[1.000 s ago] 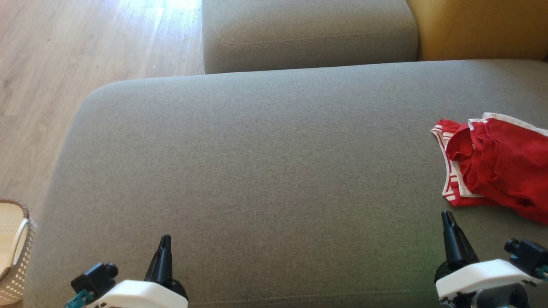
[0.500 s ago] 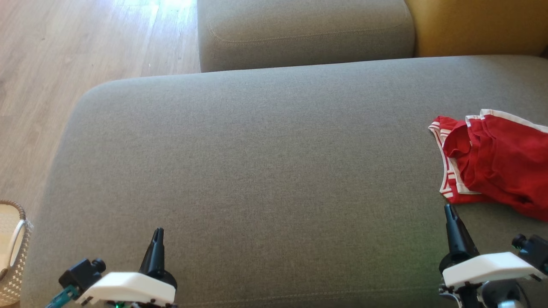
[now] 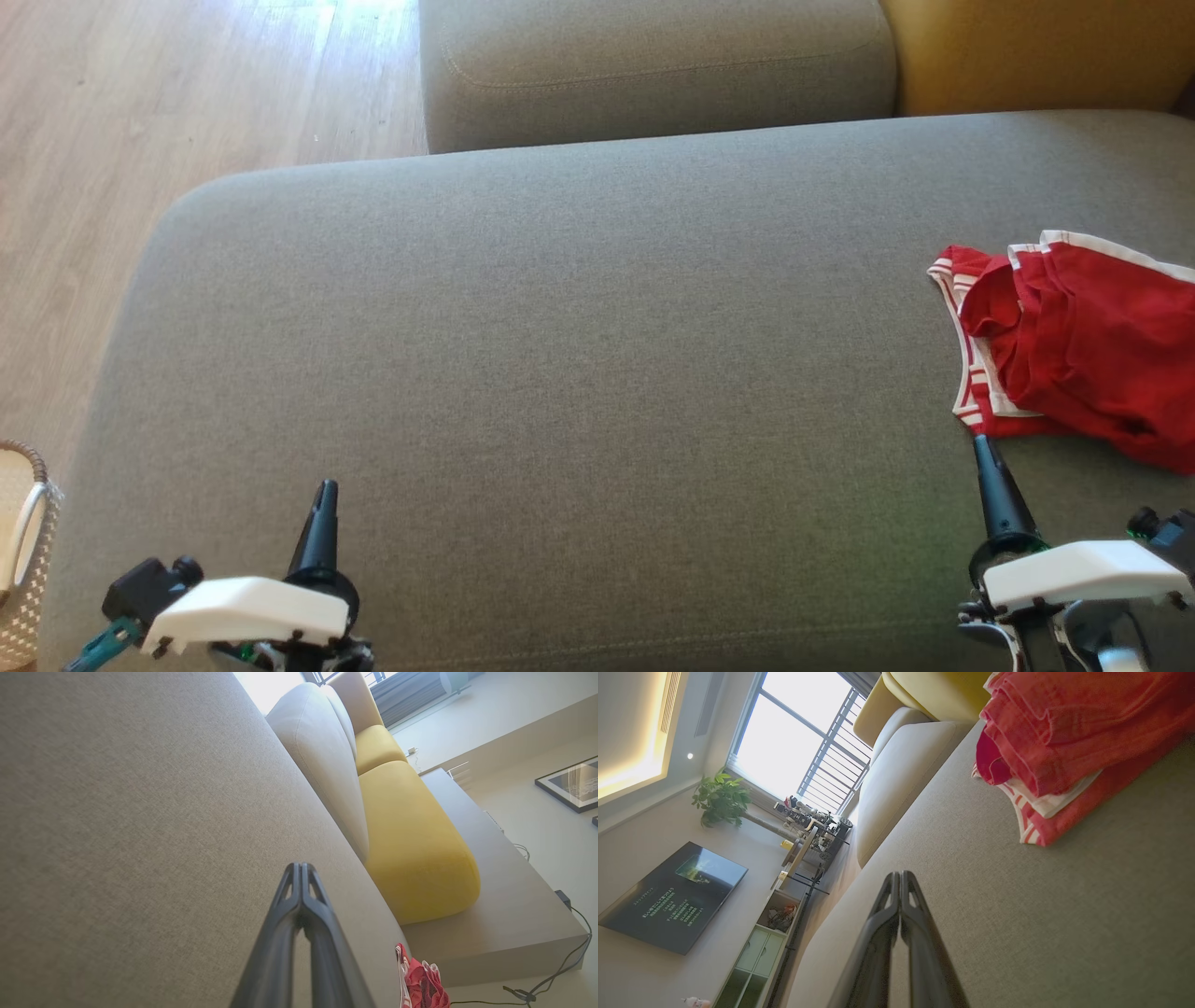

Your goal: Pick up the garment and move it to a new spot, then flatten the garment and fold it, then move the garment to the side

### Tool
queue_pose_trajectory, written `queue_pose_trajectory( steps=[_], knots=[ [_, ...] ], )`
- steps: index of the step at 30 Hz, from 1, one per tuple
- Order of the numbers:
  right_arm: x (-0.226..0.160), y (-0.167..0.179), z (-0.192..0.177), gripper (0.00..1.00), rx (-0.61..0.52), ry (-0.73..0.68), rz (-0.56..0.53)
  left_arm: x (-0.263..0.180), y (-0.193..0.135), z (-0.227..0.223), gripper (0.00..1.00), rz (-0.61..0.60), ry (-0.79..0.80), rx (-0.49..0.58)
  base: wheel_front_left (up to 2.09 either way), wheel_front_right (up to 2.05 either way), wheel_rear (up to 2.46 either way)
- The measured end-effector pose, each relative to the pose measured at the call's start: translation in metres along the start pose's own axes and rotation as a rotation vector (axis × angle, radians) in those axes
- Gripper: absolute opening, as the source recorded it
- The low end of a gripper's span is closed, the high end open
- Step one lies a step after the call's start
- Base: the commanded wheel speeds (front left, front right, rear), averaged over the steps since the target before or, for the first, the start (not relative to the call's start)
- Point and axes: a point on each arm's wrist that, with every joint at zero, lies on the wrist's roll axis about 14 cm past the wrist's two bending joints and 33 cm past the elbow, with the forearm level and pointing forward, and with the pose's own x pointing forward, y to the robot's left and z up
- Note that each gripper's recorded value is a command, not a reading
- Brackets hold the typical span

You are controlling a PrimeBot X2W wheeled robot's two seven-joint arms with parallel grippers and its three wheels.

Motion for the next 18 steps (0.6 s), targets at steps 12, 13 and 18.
queue_pose_trajectory(
  steps=[12, 13, 18],
  knots=[
    [0.003, -0.001, 0.004, 0.00, 0.148, -0.002, -0.005, 0.007, 0.000, 0.006, 0.00, -0.009, 0.002, -0.130, 0.00, 0.00, 0.00],
    [0.003, -0.001, 0.004, 0.00, 0.160, -0.003, -0.005, 0.008, 0.000, 0.008, 0.00, -0.009, -0.001, -0.141, 0.00, 0.00, 0.00],
    [0.003, -0.004, 0.005, 0.00, 0.221, -0.004, -0.012, 0.013, -0.006, 0.011, 0.00, -0.027, -0.001, -0.193, 0.00, 0.00, 0.00]
  ],
)
